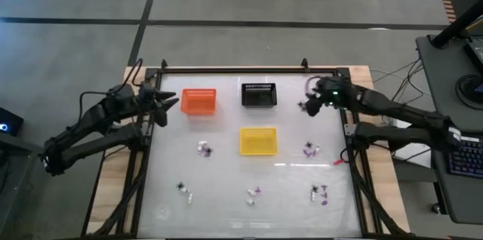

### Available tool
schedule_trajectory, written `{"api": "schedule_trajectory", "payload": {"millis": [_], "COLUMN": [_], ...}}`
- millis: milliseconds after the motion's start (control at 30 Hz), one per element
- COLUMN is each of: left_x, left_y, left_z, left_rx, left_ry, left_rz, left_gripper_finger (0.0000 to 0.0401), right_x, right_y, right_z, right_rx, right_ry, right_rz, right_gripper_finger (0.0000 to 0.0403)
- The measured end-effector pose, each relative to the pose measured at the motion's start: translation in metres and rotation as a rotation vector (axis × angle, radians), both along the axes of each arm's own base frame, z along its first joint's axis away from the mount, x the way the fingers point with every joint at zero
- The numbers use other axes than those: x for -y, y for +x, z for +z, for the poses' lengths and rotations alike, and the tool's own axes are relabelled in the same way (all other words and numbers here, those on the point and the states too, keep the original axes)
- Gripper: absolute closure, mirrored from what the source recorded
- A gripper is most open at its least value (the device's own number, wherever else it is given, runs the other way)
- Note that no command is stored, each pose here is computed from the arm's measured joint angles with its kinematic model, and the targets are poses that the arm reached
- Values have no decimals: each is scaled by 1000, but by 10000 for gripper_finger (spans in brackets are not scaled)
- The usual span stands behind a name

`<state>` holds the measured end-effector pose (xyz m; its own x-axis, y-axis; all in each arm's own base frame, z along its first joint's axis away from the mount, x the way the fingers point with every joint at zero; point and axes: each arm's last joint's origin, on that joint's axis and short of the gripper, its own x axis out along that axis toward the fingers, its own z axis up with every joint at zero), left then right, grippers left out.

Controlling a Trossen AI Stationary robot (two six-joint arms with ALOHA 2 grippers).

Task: Sort Halloween decoration
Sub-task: Put the white skeleton toy into the black bin

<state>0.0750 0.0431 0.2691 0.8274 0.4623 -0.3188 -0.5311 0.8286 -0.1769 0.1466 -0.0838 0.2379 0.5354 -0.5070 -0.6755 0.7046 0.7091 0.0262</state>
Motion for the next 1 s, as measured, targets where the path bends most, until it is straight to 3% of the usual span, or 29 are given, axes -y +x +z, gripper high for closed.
{"api": "schedule_trajectory", "payload": {"millis": [300,567,1000], "left_x": [-6,-10,-17], "left_y": [8,16,27], "left_z": [-4,-4,-2], "left_rx": [-53,-42,7], "left_ry": [-30,-55,-88], "left_rz": [36,46,66], "left_gripper_finger": [276,276,276], "right_x": [10,18,53], "right_y": [21,27,17], "right_z": [-31,-49,-74], "right_rx": [-191,-344,-475], "right_ry": [81,70,135], "right_rz": [75,192,105], "right_gripper_finger": [236,236,236]}}
